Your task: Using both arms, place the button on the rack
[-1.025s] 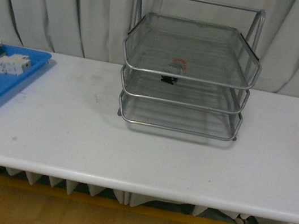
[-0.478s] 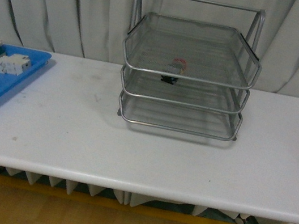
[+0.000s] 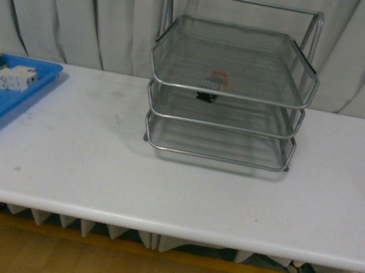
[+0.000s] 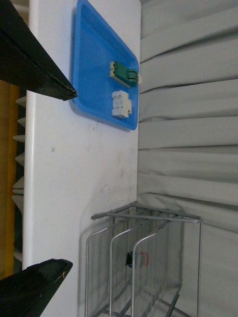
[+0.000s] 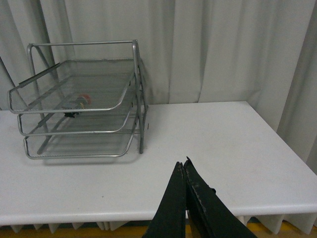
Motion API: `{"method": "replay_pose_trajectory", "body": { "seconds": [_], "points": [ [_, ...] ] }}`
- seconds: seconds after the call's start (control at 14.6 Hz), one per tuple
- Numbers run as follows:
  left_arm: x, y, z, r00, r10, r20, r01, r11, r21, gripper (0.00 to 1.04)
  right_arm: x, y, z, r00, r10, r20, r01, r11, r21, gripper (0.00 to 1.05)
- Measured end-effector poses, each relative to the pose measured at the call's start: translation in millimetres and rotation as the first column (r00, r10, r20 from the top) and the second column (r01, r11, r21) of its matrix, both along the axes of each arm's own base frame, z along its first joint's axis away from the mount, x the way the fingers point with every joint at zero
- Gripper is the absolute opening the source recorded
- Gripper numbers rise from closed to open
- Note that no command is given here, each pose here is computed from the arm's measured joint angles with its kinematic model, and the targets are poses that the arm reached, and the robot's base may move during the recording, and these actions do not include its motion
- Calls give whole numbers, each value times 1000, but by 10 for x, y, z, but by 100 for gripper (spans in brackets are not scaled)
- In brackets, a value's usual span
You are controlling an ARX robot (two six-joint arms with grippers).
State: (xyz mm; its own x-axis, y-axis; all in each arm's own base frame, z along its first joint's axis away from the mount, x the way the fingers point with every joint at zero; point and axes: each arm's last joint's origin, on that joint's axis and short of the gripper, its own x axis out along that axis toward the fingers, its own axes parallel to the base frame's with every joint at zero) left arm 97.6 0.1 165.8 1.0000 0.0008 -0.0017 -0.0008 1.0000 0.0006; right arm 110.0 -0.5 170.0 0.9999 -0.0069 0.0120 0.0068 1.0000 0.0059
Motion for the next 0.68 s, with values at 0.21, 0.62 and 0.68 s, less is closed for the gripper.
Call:
{"method": "replay_pose_trajectory", "body": {
  "seconds": [0.21, 0.62, 0.68],
  "points": [
    [0, 0, 0, 1000, 0, 0, 0, 1000, 0, 98, -71, 1, -57, 999, 1, -48, -1, 1000, 0, 2],
    [0, 0, 0, 1000, 0, 0, 0, 1000, 0, 98, -128, 5, -32, 1000, 6, -7, -6, 1000, -3, 38],
    [0, 0, 0, 1000, 0, 0, 0, 1000, 0, 98, -128, 5, -32, 1000, 6, -7, -6, 1000, -3, 51]
  ]
}}
